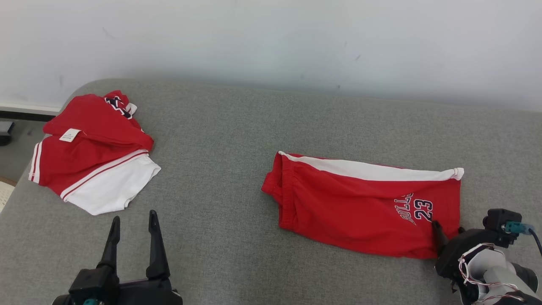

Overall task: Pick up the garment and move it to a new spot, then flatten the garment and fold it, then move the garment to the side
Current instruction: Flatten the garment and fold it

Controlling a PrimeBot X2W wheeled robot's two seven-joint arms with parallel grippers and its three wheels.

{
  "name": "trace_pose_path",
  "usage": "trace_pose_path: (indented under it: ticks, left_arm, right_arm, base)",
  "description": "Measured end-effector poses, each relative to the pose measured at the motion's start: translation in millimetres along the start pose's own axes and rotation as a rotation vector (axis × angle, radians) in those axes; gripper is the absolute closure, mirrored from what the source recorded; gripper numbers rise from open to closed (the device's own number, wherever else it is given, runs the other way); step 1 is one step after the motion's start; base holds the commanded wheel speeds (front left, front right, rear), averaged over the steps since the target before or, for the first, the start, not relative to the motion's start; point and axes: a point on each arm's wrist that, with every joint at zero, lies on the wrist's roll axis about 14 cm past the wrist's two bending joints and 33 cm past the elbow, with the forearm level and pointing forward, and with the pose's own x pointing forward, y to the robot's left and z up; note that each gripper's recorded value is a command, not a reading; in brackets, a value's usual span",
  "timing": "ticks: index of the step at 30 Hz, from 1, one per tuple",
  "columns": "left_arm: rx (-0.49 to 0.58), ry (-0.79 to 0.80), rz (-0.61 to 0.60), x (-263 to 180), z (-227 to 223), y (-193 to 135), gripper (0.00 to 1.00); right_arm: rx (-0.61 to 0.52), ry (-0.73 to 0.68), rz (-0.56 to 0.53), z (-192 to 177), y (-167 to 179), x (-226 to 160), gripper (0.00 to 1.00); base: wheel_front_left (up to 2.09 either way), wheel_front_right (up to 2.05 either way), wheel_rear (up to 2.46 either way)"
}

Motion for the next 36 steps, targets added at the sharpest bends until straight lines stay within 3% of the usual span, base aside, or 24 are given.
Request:
trace_pose_path:
  ticks: [5, 6, 7, 8, 14, 20, 27, 31, 36]
  left_arm:
    - [0.048, 0.011, 0.008, -0.5, -3.2, 6.1, 0.00]
    - [0.080, 0.013, 0.005, -1.0, -3.5, 7.3, 0.00]
    - [0.110, 0.022, 0.002, -1.9, -5.4, 9.3, 0.00]
    - [0.151, 0.036, -0.009, -3.3, -8.1, 10.9, 0.00]
    - [0.217, 0.093, -0.011, -6.0, -16.3, 23.7, 0.00]
    - [0.159, 0.217, 0.030, -16.8, -31.5, 45.5, 0.00]
    - [0.160, 0.213, 0.030, -19.6, -14.1, 53.6, 0.00]
    - [0.154, 0.204, 0.025, -20.4, -10.2, 48.8, 0.00]
    - [0.138, 0.208, 0.008, -24.2, -12.3, 39.5, 0.00]
  right_arm:
    - [0.018, 0.044, 0.013, -9.0, 10.2, 3.5, 0.00]
    - [0.022, 0.051, 0.021, -10.8, 14.0, 3.8, 0.42]
    - [0.022, 0.052, 0.029, -11.2, 18.0, 4.1, 0.42]
    - [0.024, 0.044, 0.042, -9.5, 23.4, 4.8, 0.99]
    - [0.028, 0.025, 0.054, -6.5, 26.1, 1.4, 1.00]
    - [0.024, -0.020, -0.019, 4.5, -14.2, -15.1, 1.00]
    - [0.003, -0.138, -0.087, 43.7, -54.7, -38.5, 1.00]
    - [0.009, -0.181, -0.073, 56.5, -52.5, -43.7, 1.00]
    - [-0.023, -0.244, 0.048, 77.0, -8.9, -43.2, 1.00]
  base:
    - [0.00, 0.00, 0.00]
    - [0.00, 0.00, 0.00]
    - [0.00, 0.00, 0.00]
    - [0.00, 0.00, 0.00]
    - [0.00, 0.00, 0.00]
    - [0.00, 0.00, 0.00]
    - [0.00, 0.00, 0.00]
    - [0.00, 0.00, 0.00]
    - [0.00, 0.00, 0.00]
